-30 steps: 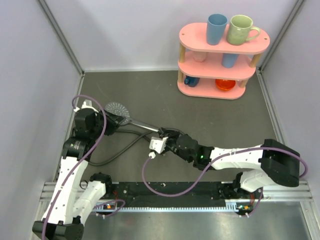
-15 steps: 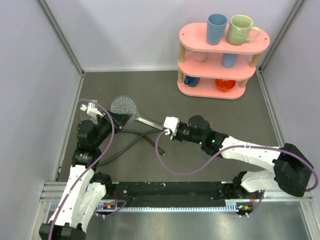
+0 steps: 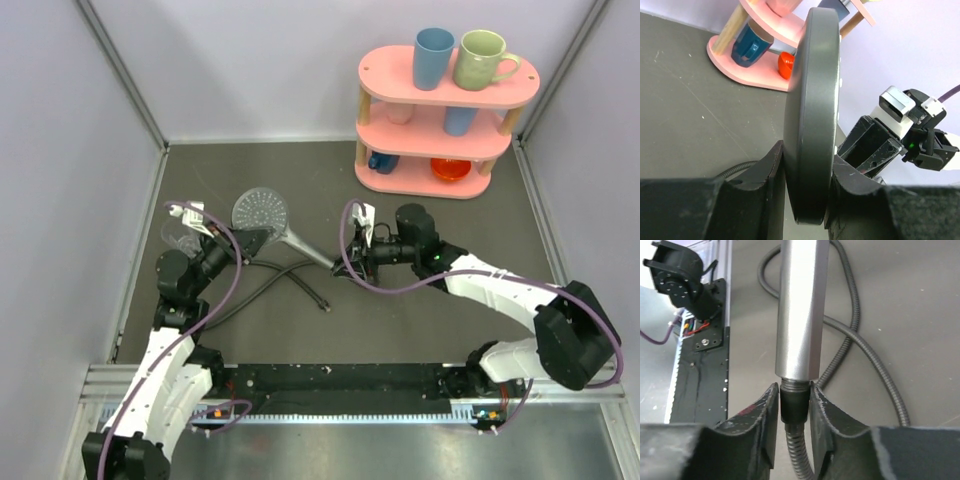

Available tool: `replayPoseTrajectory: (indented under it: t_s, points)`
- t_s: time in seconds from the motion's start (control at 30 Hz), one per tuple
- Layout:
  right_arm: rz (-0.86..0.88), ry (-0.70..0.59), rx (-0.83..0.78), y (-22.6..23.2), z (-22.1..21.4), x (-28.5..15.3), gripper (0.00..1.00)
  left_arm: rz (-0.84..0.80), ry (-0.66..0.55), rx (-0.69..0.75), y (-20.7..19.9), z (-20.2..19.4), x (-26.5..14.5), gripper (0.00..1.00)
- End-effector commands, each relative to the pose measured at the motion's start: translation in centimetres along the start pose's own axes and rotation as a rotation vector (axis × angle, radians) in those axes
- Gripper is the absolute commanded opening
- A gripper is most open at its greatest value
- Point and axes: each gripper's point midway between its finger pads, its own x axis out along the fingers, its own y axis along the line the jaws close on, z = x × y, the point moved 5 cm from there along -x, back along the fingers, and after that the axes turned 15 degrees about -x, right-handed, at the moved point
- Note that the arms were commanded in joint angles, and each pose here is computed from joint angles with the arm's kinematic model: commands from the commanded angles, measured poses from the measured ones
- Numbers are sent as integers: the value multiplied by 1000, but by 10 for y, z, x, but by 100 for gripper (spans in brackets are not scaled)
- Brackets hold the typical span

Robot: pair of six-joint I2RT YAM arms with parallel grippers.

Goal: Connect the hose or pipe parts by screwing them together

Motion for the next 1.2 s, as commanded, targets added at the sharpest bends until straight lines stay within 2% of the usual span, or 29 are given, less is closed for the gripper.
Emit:
replayPoseTrajectory:
  t_s: [0.0, 0.03, 0.1, 0.13, 0.17, 0.2, 0.27, 0.3, 0.33, 0.37, 0.43, 0.67, 0.9, 0.93, 0.97, 1.07, 1.13, 1.17]
  points:
    - [75, -175, -139, 9, 59, -3, 35, 2, -19, 34, -3, 2, 2, 0]
    - [47, -178, -146, 12, 57, -7, 48, 71, -12, -31, 6, 0, 2, 0]
    - [-52, -172, -197, 6, 52, -12, 55, 154, -42, -67, 7, 11, 6, 0]
    - [-90, -183, -234, 12, 50, -15, 66, 189, -34, -90, 8, 12, 7, 0]
    - [-139, -176, -295, 11, 48, -15, 70, 284, -7, -141, 18, 6, 3, 0]
    - [-231, -150, -324, 6, 44, -16, 72, 325, -35, -158, 15, 15, 5, 0]
    - [-295, -100, -428, 13, 39, -13, 77, 440, -31, -228, 22, 12, -2, 0]
    - [-416, -45, -449, 3, 32, -17, 78, 463, -61, -257, 17, 19, -1, 0]
    - [-445, -42, -524, 8, 36, -14, 79, 481, -71, -275, 14, 21, -2, 0]
    - [-524, -10, -546, 2, 35, -17, 79, 509, -70, -298, 10, 22, -5, 0]
    - [-576, 4, -618, 1, 37, -17, 78, 535, -100, -341, 5, 26, -8, 0]
    - [-590, 69, -735, 7, 31, -2, 74, 539, -116, -463, -21, 32, -12, 0]
    - [-628, 113, -860, 12, 37, 20, 61, 564, -115, -508, -27, 31, -17, 0]
    - [-648, 120, -888, 12, 39, 20, 58, 564, -115, -506, -29, 31, -17, 0]
    - [-678, 126, -894, 11, 39, 19, 49, 562, -114, -506, -29, 32, -17, 0]
    - [-683, 80, -896, 14, 48, 23, 41, 570, -109, -507, -28, 29, -19, 0]
    - [-659, 86, -874, 16, 47, 26, 24, 584, -106, -512, -24, 26, -21, 0]
    - [-642, 74, -869, 17, 52, 29, 8, 581, -107, -504, -24, 26, -22, 0]
